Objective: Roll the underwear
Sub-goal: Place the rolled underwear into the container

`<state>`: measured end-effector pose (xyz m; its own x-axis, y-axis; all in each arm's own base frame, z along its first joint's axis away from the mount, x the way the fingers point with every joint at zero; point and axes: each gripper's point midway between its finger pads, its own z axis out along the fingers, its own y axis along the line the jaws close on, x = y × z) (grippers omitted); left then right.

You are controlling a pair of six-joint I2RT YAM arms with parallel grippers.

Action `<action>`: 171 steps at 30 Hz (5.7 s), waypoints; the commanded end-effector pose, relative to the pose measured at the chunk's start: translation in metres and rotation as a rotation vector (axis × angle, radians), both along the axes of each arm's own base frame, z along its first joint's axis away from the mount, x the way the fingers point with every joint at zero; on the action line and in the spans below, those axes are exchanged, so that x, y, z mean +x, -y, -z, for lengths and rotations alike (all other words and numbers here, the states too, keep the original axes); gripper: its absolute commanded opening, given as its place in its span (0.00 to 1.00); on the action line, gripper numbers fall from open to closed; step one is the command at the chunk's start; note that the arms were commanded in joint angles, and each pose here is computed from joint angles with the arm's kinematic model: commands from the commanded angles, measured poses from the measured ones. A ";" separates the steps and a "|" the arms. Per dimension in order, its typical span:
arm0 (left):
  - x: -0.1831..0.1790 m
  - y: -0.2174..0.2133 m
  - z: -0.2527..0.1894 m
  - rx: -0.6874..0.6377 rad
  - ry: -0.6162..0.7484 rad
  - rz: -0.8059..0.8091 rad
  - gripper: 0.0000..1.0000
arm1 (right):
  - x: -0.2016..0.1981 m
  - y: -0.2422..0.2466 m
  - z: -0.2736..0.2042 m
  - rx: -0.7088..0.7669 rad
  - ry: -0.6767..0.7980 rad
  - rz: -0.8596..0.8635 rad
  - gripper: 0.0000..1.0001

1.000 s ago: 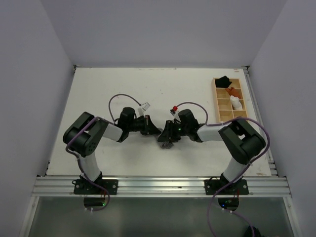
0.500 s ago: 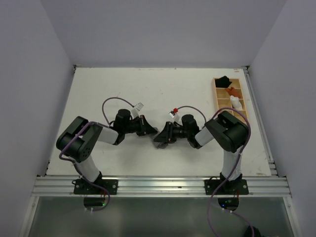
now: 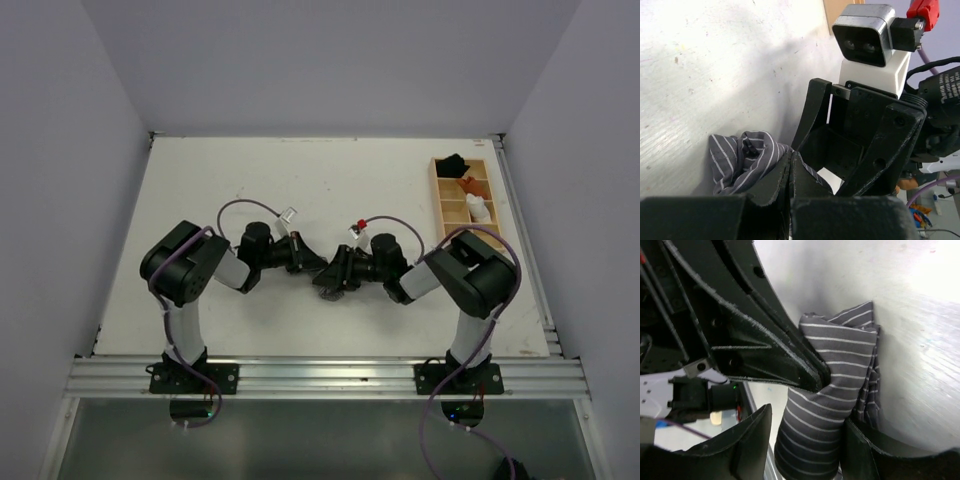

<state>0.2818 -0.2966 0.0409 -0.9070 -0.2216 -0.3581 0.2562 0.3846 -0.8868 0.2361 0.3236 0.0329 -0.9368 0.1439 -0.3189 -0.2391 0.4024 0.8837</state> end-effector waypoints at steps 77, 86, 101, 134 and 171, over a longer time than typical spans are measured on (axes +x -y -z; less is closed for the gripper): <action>-0.036 -0.010 0.094 0.299 -0.066 0.112 0.00 | -0.031 0.084 0.046 -0.553 -0.220 0.008 0.13; -0.012 -0.003 0.063 0.326 -0.023 0.106 0.08 | -0.034 0.085 0.046 -0.536 -0.230 0.029 0.00; 0.069 -0.026 -0.026 0.328 0.073 -0.012 0.29 | -0.029 0.074 0.028 -0.461 -0.225 0.042 0.00; 0.081 -0.075 -0.103 0.429 0.190 -0.123 0.30 | 0.023 0.055 -0.041 -0.379 -0.117 0.109 0.00; 0.020 -0.057 -0.090 0.252 0.161 0.025 0.30 | 0.216 0.353 -0.100 -0.949 0.148 0.747 0.00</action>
<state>0.3015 -0.2334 0.1089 -0.8844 -0.0922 -0.4575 0.3040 0.6299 -0.7147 0.4425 -0.0140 0.1228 -0.6941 0.3311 -0.6392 0.2609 0.9433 0.2053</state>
